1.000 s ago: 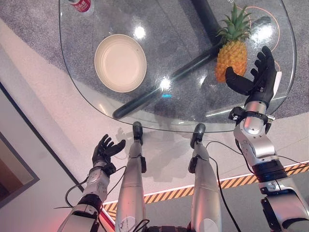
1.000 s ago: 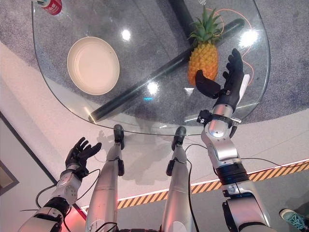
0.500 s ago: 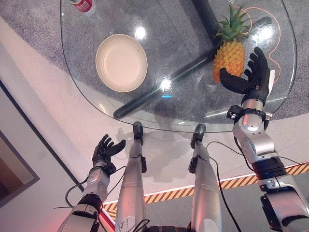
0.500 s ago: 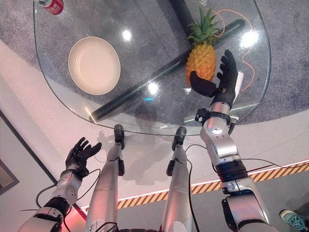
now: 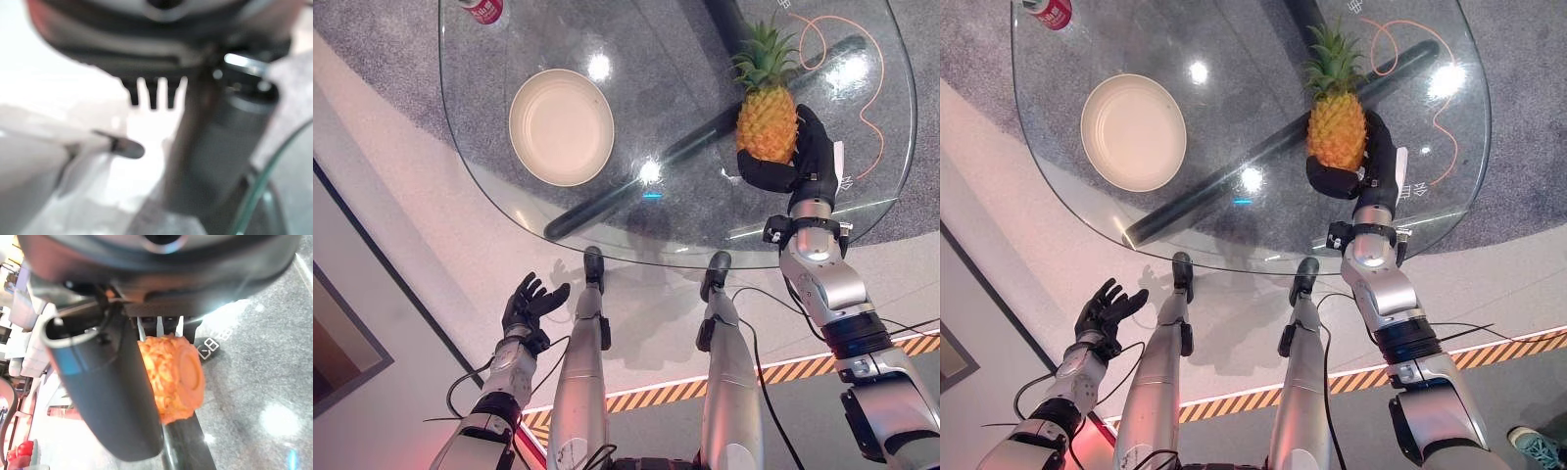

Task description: Pick up the fruit to the plate

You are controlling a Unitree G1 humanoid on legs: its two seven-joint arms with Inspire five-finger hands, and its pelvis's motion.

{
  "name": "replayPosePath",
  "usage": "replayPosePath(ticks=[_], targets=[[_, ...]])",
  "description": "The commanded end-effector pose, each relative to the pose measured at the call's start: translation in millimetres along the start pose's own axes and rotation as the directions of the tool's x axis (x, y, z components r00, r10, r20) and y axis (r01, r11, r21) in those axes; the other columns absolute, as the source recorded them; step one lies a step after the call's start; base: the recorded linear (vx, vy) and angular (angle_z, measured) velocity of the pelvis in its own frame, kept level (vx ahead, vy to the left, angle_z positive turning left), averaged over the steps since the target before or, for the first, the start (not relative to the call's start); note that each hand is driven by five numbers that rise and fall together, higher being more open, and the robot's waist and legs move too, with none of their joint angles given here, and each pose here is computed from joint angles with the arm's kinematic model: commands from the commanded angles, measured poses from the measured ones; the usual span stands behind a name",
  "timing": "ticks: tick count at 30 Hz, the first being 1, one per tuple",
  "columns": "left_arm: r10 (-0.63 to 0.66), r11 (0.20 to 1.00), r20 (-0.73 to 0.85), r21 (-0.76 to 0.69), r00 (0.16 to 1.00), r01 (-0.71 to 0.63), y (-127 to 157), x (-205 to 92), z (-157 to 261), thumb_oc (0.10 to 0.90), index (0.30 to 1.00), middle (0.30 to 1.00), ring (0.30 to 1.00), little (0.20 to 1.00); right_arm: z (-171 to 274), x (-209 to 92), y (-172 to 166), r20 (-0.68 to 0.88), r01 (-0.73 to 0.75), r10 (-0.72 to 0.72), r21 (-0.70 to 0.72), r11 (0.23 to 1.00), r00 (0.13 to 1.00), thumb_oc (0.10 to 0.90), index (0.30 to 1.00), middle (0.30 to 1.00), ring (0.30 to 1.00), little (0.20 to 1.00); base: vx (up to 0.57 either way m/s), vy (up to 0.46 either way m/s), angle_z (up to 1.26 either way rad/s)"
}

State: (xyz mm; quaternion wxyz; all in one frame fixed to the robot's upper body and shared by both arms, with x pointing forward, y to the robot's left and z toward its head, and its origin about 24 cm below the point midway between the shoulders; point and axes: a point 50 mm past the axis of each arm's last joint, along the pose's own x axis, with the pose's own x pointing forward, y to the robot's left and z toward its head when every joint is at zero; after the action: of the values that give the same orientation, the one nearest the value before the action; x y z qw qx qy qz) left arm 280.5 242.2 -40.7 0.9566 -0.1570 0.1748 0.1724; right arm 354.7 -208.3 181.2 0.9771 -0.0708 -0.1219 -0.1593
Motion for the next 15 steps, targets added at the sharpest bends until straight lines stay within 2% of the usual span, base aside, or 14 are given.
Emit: replayPosePath(ticks=[1, 4, 5, 6, 7, 15], targets=[[0.090, 0.995, -0.017, 0.036, 0.996, -0.089, 26.6, -8.9, -9.4, 0.800, 0.900, 0.900, 0.900, 0.900, 32.2, 7.3, -17.7, 0.142, 0.030, -0.021, -0.065, 0.997, 0.990, 0.800, 0.900, 0.900, 0.900, 0.900, 0.00, 0.000, 0.00], [0.088, 0.996, -0.018, 0.037, 0.996, -0.087, 26.9, -8.9, -9.2, 0.800, 0.900, 0.900, 0.900, 0.900, 29.2, 9.1, -18.4, 0.112, 0.021, -0.011, -0.090, 0.996, 0.994, 0.800, 0.900, 0.900, 0.900, 0.900, 0.00, 0.000, 0.00], [0.087, 0.996, -0.017, 0.038, 0.996, -0.086, 27.2, -8.8, -9.0, 0.800, 0.900, 0.900, 0.900, 0.900, 28.7, 9.6, -18.6, 0.109, 0.020, -0.009, -0.099, 0.995, 0.994, 0.726, 0.836, 0.836, 0.836, 0.826, 0.00, 0.000, 0.00], [0.084, 0.996, -0.017, 0.038, 0.996, -0.084, 27.3, -8.8, -8.5, 0.800, 0.900, 0.900, 0.900, 0.900, 28.2, 10.5, -18.5, 0.102, 0.019, -0.007, -0.122, 0.992, 0.995, 0.594, 0.724, 0.724, 0.724, 0.694, 0.00, 0.000, 0.00], [0.084, 0.996, -0.017, 0.040, 0.996, -0.084, 26.3, -8.5, -8.2, 0.800, 0.900, 0.900, 0.900, 0.900, 28.5, 11.0, -18.2, 0.100, 0.019, -0.006, -0.125, 0.992, 0.995, 0.100, 0.300, 0.300, 0.300, 0.200, 0.00, 0.000, 0.00], [0.092, 0.996, -0.009, 0.017, 0.996, -0.091, 26.6, -9.6, -8.3, 0.800, 0.900, 0.900, 0.900, 0.900, 34.2, 11.5, -20.9, 0.127, 0.050, -0.034, -0.125, 0.991, 0.991, 0.100, 0.300, 0.300, 0.300, 0.200, 0.00, 0.000, 0.00]])
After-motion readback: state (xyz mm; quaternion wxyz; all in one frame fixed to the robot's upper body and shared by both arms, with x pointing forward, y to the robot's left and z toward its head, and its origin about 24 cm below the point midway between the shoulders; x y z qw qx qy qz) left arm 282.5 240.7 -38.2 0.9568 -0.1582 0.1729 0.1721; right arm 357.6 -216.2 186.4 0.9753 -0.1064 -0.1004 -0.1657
